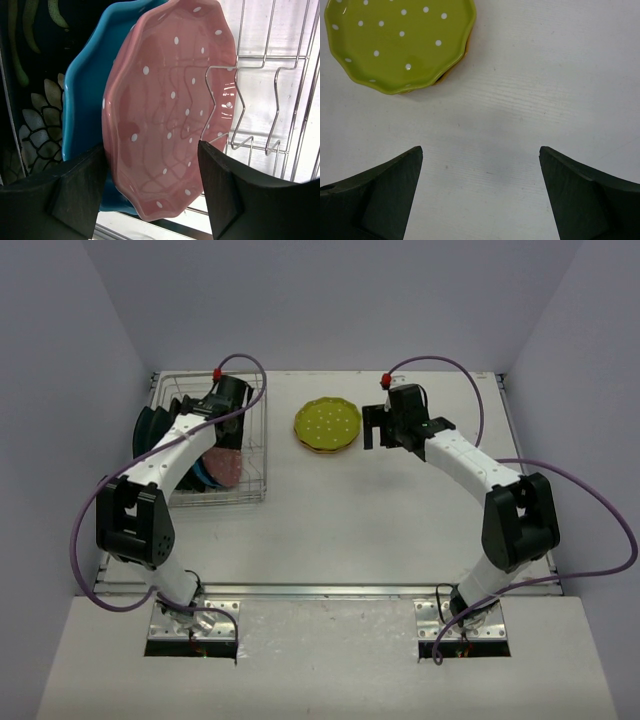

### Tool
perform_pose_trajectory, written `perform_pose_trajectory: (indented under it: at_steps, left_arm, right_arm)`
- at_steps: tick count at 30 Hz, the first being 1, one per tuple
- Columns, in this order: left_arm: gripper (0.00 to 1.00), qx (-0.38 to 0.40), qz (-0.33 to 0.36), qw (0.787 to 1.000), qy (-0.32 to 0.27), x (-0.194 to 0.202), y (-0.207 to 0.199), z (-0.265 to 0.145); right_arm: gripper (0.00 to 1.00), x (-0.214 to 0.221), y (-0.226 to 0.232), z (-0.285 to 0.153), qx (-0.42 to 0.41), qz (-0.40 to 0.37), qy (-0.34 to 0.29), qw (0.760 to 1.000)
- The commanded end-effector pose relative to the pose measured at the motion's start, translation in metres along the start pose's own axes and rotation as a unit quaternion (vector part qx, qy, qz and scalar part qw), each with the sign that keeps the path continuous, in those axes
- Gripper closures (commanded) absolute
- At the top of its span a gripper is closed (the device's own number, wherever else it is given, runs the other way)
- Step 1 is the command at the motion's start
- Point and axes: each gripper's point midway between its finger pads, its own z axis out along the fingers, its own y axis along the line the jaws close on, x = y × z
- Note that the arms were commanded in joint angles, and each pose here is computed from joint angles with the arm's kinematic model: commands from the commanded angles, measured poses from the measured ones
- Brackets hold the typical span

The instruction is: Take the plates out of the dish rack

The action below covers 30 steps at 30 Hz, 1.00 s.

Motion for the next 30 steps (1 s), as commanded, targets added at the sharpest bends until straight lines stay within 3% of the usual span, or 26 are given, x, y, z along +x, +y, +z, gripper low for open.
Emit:
perform_pose_trajectory:
  at_steps: [1, 4, 10, 19, 30]
  left_arm:
    - [0.47, 0.061, -0.036, 0.997, -0.022, -0.015, -0.020, -0.004]
    - [0.57, 0.089, -0.044, 0.994, -0.038, -0.020, -0.025, -0.012]
    - [0.67, 0.105, -0.048, 0.992, -0.050, -0.024, -0.028, -0.017]
    - [0.99, 0.082, -0.043, 0.994, -0.058, -0.032, -0.017, -0.020]
    - [1.00, 0.040, -0.049, 0.987, -0.147, -0.083, 0.023, -0.069]
  right_arm:
    - [0.01, -0.018, 0.002, -0.011, -0.008, 0.007, -0.034, 0.999]
    - [0.01, -0.017, 0.004, -0.011, -0.012, 0.009, -0.034, 0.999]
    - [0.01, -0.017, 0.005, -0.010, -0.015, 0.010, -0.033, 0.999]
    - [0.01, -0.018, 0.006, -0.011, -0.017, 0.006, -0.034, 0.999]
    - [0.01, -0.026, 0.010, -0.012, -0.026, 0.012, -0.040, 0.999]
